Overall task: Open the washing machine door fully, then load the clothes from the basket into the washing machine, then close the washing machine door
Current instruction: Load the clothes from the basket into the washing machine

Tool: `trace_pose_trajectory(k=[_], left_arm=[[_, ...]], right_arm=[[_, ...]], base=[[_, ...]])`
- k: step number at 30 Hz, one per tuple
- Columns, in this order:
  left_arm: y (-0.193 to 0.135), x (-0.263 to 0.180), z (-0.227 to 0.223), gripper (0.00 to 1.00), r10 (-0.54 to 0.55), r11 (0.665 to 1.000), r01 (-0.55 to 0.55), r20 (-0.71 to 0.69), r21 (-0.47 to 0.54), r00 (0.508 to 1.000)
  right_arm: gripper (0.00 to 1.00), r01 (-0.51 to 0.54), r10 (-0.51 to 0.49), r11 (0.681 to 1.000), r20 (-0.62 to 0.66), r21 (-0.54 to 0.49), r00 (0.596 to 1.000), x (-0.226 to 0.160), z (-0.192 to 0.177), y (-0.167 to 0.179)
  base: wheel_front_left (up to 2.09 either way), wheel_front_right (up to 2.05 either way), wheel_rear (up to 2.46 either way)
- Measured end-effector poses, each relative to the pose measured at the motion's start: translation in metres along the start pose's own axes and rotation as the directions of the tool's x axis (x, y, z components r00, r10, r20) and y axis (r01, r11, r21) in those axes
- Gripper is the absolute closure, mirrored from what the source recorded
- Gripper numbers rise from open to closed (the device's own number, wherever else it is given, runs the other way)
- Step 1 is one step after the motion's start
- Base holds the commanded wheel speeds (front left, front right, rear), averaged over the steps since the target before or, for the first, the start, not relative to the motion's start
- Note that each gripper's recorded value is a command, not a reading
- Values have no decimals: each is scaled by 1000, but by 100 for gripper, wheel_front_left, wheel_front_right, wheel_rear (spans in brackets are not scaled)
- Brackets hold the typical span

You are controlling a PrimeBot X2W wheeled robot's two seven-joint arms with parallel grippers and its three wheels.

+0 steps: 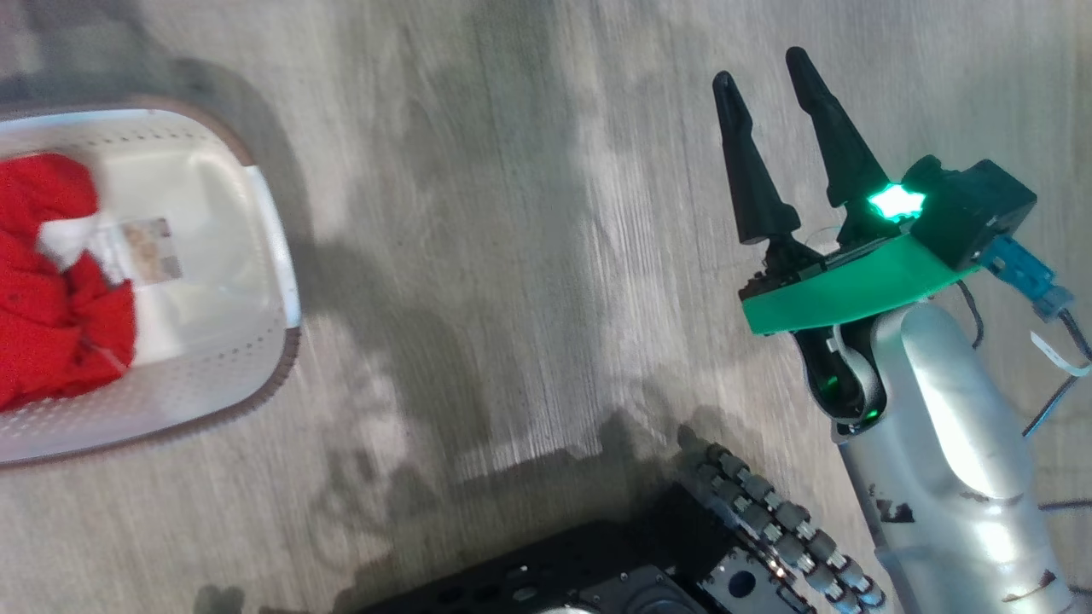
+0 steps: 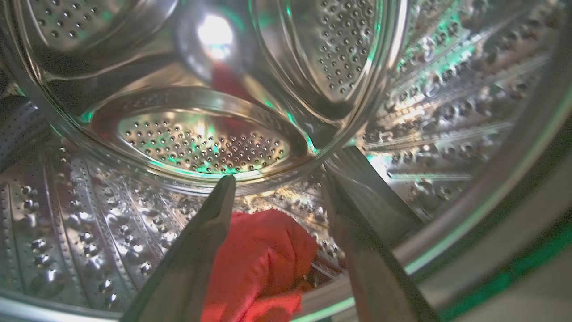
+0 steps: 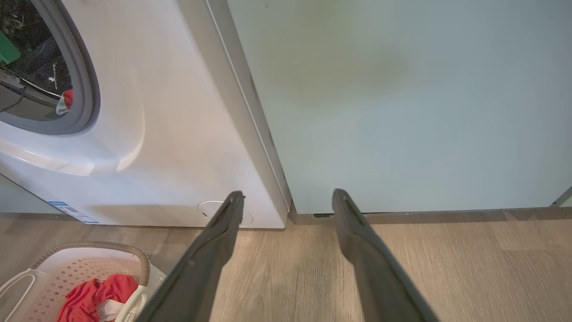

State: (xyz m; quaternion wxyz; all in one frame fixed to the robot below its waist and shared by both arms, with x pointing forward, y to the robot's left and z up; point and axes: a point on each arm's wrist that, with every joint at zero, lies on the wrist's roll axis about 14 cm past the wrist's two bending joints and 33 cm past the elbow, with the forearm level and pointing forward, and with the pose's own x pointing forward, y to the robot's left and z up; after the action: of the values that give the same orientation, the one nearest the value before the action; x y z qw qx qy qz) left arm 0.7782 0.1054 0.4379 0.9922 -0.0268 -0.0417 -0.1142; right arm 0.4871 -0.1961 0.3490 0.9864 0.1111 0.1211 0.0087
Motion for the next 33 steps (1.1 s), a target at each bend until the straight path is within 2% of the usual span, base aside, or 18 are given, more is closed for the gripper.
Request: trace_pose_trajectory(k=[9,12,16,20,25,29,33], left_arm=[[-9,-60,-13,0,-38,999,39,-99,9,994],[-6,-76,2,0,-40,999,40,-66,10,997],[-11,-104,22,0,-34,999,34,6,-42,999],[-14,-153,12,0,29,994,-30,-10,-101,1000],[-19,-205,16,0,85,991,-86,-13,-101,996],[-17,-228,19,0,149,978,-149,-13,-144,989],[-18,-249,11,0,153,978,-159,-57,-133,987]], right_arm=[[0,-27,27,999,44,-20,999,-6,19,14],[0,-29,29,999,40,-15,999,-12,19,17],[0,-34,35,999,51,-20,998,-14,23,21],[0,-43,44,999,55,-17,998,-19,25,26],[0,-45,46,999,63,-14,997,-26,28,29],[0,-44,45,999,76,-14,996,-28,34,30],[0,-42,42,999,59,-16,997,-34,29,30]], base=[[0,0,0],[0,0,0],[0,0,0],[0,0,0],[0,0,0],[0,0,0],[0,0,0]])
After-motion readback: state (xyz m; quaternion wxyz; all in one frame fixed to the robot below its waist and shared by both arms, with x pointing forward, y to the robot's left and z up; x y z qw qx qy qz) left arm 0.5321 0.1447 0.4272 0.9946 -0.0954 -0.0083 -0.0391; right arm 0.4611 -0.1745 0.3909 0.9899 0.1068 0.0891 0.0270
